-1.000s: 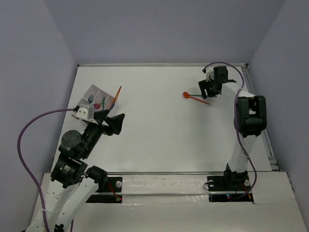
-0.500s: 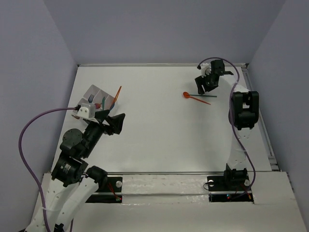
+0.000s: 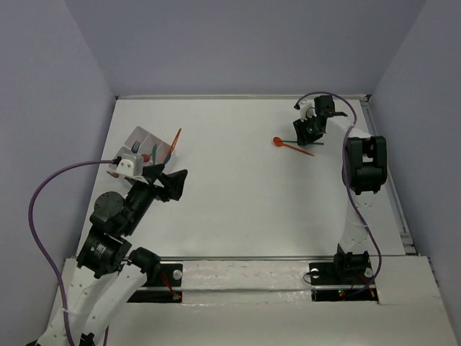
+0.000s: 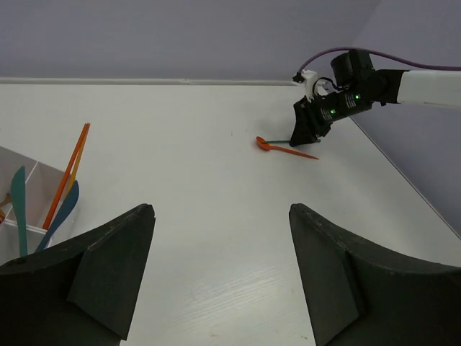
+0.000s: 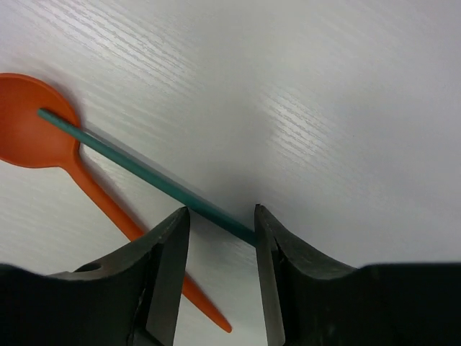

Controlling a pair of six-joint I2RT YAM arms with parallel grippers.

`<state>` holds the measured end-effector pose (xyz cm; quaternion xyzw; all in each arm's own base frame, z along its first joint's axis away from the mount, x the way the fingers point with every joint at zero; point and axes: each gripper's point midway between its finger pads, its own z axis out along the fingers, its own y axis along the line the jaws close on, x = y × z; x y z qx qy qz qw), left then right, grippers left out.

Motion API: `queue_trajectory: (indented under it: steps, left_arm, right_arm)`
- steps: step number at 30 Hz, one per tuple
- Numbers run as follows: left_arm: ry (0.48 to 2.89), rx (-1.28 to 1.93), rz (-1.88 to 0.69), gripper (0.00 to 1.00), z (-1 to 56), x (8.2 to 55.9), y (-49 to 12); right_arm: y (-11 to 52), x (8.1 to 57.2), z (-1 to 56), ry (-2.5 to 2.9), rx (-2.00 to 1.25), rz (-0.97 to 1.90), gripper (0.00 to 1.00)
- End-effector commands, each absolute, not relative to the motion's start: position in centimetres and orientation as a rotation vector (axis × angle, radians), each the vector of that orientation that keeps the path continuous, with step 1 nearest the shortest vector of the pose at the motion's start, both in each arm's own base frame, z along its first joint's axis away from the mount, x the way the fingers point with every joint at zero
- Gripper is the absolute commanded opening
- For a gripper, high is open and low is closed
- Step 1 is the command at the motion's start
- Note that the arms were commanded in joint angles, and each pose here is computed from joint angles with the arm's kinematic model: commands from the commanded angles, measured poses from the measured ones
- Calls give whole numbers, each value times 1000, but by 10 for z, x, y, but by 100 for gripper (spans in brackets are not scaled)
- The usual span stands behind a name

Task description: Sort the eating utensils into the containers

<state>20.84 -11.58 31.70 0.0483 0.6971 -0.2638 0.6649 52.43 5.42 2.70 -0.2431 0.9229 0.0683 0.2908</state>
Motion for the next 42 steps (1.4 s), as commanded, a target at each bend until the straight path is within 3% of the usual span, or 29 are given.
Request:
queue_trajectory:
  steps: [1,3,13,15,18,25,33,42]
  left_arm:
    - [1520,112,-614,87,332,205,-117]
    - [1520,113,-615,87,332,205,-117]
    - [1521,110,-616,86,331,205,-117]
    - [1518,109,-617,86,332,204,-117]
    - [1521,110,-616,86,331,205,-117]
    - [1537,108,-616,86,327,208,-118]
    - [1570,109,-620,86,320,215,-124]
    - [1632,127,-687,83,310,223,-142]
  right_arm:
    - [53,503,9,2505,-616,186,43]
    - [57,500,12,2489,-613,214,37]
    - [100,469,9,2541,-692,317,27]
    - [107,462,5,2543,-686,341,16]
    - [120,458,10,2519,-661,375,7]
    - [131,447,11,2488,-579,325,7]
    - [145,448,83,2305,-425,246,7]
    - [193,415,112,2252,-468,277,7]
